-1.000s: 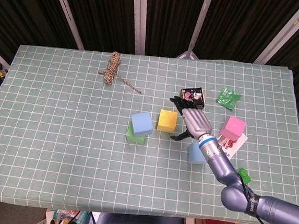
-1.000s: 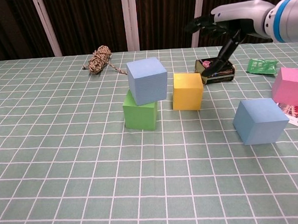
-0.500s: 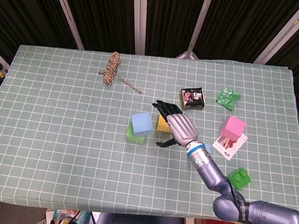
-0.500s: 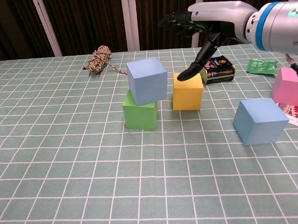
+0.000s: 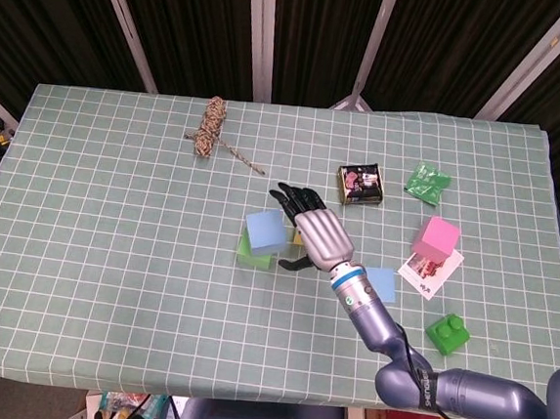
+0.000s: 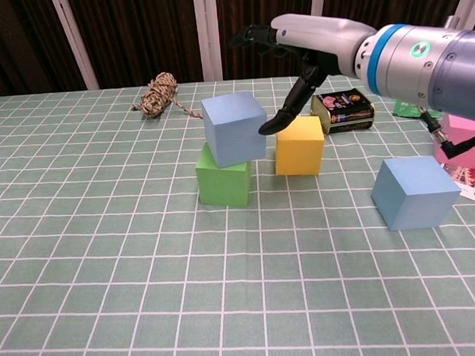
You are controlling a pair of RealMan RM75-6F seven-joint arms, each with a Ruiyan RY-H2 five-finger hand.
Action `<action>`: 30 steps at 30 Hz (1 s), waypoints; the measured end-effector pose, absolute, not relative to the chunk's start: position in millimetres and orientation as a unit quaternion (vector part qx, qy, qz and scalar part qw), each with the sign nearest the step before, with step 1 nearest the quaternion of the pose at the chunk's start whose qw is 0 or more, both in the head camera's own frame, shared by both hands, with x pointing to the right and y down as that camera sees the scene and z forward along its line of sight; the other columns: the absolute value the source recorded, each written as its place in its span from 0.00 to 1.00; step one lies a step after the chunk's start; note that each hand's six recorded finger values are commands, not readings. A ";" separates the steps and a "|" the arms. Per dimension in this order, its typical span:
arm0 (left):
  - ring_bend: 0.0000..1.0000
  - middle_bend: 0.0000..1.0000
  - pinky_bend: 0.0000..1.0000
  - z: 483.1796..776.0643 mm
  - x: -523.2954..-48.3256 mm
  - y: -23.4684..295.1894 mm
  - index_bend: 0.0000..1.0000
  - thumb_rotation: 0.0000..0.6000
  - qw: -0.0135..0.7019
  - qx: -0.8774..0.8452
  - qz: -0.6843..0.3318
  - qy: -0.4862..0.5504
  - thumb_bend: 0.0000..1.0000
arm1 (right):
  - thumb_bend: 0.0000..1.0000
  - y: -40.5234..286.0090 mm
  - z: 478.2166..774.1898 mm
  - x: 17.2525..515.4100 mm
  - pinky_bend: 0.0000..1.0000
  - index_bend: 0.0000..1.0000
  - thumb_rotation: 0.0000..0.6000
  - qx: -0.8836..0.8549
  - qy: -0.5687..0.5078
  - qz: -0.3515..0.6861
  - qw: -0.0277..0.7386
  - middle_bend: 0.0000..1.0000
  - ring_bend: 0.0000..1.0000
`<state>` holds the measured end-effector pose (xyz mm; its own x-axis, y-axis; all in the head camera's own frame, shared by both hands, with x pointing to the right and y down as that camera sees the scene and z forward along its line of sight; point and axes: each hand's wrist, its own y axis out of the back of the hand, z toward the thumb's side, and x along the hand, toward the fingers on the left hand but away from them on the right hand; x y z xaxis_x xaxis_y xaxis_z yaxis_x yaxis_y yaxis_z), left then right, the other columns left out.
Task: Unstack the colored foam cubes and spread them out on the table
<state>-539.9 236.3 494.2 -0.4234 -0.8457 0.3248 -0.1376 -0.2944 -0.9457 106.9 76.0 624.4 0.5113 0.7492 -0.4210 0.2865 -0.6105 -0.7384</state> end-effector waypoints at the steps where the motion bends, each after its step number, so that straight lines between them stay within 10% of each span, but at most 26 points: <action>1: 0.00 0.05 0.00 493.8 -540.3 236.1 0.15 1.00 0.270 -0.464 -0.657 0.530 0.17 | 0.11 77.1 625.0 103.8 0.06 0.10 1.00 -0.814 -0.316 0.378 0.308 0.04 0.10; 23: 0.00 0.06 0.00 489.3 -544.6 236.0 0.15 1.00 0.270 -0.455 -0.652 0.543 0.17 | 0.11 69.6 656.2 76.9 0.06 0.22 1.00 -0.790 -0.300 0.419 0.334 0.26 0.24; 30: 0.00 0.06 0.00 488.6 -546.1 235.6 0.15 1.00 0.268 -0.454 -0.652 0.545 0.17 | 0.11 70.4 658.1 71.3 0.08 0.37 1.00 -0.786 -0.298 0.421 0.340 0.52 0.43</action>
<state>-546.1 235.6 488.6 -0.4442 -0.8444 0.2995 -0.1449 -0.2621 -0.9541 71.3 70.4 658.1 0.4686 0.7546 -0.4593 0.1819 -0.5912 -0.7858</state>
